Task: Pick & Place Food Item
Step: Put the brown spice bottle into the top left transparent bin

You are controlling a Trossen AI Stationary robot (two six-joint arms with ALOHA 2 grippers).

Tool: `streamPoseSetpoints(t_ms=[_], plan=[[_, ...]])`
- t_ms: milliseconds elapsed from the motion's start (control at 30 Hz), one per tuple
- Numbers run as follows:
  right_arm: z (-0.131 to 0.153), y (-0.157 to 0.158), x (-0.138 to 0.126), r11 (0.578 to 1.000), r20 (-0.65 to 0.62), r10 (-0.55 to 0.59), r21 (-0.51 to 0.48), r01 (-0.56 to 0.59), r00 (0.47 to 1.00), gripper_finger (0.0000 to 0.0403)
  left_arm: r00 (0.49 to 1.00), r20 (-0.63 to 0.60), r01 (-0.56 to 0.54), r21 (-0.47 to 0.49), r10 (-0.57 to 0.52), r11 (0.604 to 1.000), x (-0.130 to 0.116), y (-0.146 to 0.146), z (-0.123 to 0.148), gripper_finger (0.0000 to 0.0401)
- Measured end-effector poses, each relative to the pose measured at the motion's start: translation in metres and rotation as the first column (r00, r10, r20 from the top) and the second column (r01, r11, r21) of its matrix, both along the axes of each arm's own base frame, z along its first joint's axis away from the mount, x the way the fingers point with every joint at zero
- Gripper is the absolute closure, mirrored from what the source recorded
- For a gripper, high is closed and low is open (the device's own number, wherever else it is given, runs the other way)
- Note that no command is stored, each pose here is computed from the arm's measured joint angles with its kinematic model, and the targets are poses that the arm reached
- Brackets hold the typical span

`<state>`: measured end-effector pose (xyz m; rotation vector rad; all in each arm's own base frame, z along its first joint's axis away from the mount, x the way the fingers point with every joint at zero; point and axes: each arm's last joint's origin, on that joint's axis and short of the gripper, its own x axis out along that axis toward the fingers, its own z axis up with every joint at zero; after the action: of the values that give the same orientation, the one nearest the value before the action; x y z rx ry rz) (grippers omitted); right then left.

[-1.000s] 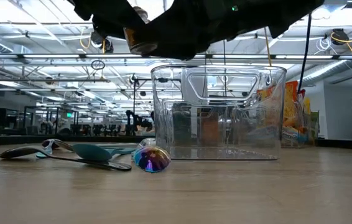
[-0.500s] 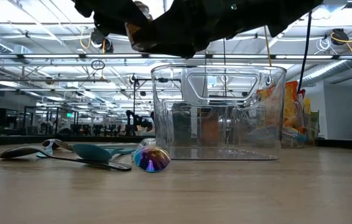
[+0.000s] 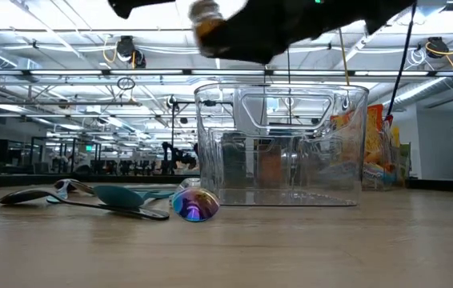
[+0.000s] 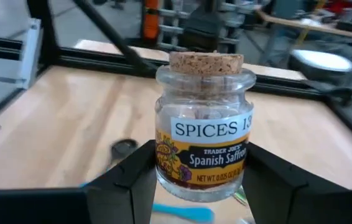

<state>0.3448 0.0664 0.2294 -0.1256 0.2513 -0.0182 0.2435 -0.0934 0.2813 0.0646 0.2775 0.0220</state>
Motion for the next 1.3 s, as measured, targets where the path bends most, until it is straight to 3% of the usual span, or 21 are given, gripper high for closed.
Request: streamPoseSetpoints(t_ms=[133, 267, 500, 700, 933, 1300], plan=[[0.009, -0.006, -0.021, 0.999, 0.044, -0.047, 0.0, 0.047, 0.998, 0.0223, 0.991, 0.118, -0.062, -0.011, 0.063, 0.998, -0.017, 0.012, -0.021, 0.014], [0.018, -0.01, -0.039, 0.998, 0.177, -0.049, 0.032, 0.044, 0.983, 0.0223, 0.945, 0.294, -0.116, -0.108, 0.143, 0.987, -0.025, 0.028, -0.041, 0.0144], [0.001, -0.012, -0.042, 0.998, 0.203, -0.053, 0.038, 0.046, 0.978, 0.0223, 0.93, 0.342, -0.06, -0.211, 0.132, 0.976, -0.008, 0.041, -0.062, 0.0133], [-0.004, -0.009, -0.034, 0.999, 0.234, 0.013, 0.047, -0.024, 0.972, 0.0223, 0.938, 0.333, -0.056, -0.132, 0.098, 0.99, 0.026, 0.036, -0.062, 0.0136], [-0.003, -0.009, -0.034, 0.998, 0.247, 0.015, 0.05, -0.028, 0.969, 0.0223, 0.942, 0.332, -0.038, -0.032, 0.047, 0.999, 0.06, 0.027, -0.058, 0.015], [-0.004, -0.009, -0.034, 0.998, 0.236, 0.016, 0.052, -0.029, 0.972, 0.0223, 0.942, 0.333, -0.046, 0.002, 0.043, 0.999, 0.078, 0.024, -0.057, 0.0162]])
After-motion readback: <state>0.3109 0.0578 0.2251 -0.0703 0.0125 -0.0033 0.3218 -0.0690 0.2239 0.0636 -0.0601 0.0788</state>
